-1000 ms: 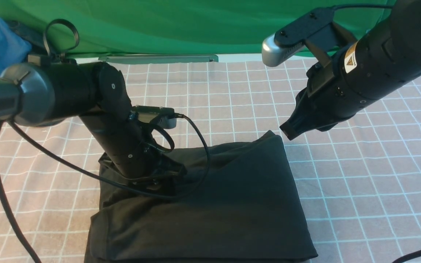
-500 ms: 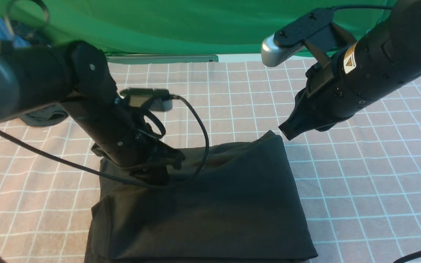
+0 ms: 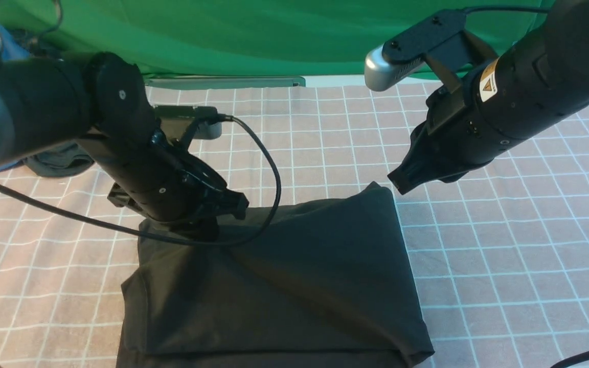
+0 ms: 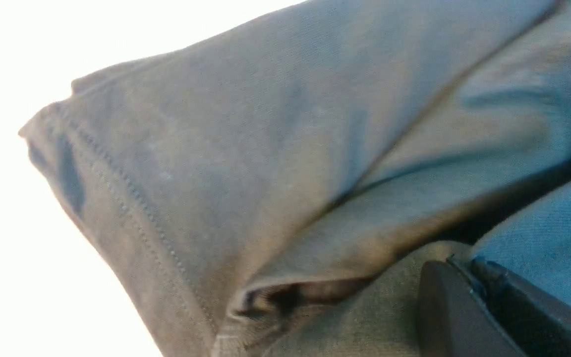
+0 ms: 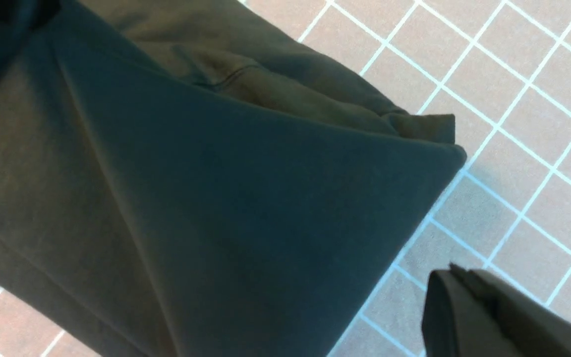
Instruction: Fold a long-sleeved shirt over a pink coffee tablecloth.
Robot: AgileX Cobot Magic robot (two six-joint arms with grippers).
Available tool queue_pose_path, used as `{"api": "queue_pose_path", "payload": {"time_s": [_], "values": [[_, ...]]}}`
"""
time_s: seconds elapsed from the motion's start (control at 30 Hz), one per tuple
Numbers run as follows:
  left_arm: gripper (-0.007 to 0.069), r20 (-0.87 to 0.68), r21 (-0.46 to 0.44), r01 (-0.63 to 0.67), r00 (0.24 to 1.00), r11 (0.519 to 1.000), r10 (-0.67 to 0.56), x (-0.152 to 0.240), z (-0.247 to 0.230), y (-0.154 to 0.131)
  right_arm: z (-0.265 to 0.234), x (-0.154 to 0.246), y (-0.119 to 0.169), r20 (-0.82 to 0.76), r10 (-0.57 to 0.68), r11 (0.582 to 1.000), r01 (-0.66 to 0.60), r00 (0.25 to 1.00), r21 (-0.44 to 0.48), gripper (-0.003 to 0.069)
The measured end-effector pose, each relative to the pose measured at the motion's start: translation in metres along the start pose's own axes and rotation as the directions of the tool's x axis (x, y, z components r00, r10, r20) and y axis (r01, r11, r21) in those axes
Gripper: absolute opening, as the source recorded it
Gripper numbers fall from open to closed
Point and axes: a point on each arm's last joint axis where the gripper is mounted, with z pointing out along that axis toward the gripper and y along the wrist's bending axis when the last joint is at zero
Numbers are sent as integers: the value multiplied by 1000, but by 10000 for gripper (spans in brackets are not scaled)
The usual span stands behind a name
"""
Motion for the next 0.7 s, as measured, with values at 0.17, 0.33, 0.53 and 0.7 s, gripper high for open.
{"api": "queue_pose_path", "payload": {"time_s": [0.17, 0.33, 0.53, 0.7], "values": [[14, 0, -21, 41, 999, 999, -41, -3, 10, 3, 0, 0, 0, 0, 3, 1000, -3, 1000, -4, 34], [52, -11, -33, 40, 999, 999, -41, -4, 16, 4, 0, -1, 1, 8, 7, 1000, -7, 1000, -8, 34], [217, 25, -120, 28, 999, 992, -25, -9, 13, 12, 0, -1, 1, 8, 9, 1000, -9, 1000, -10, 34], [242, 105, -192, 95, 992, 977, -76, -15, -13, 16, 0, -1, 1, 8, 9, 1000, -9, 1000, -10, 34]]}}
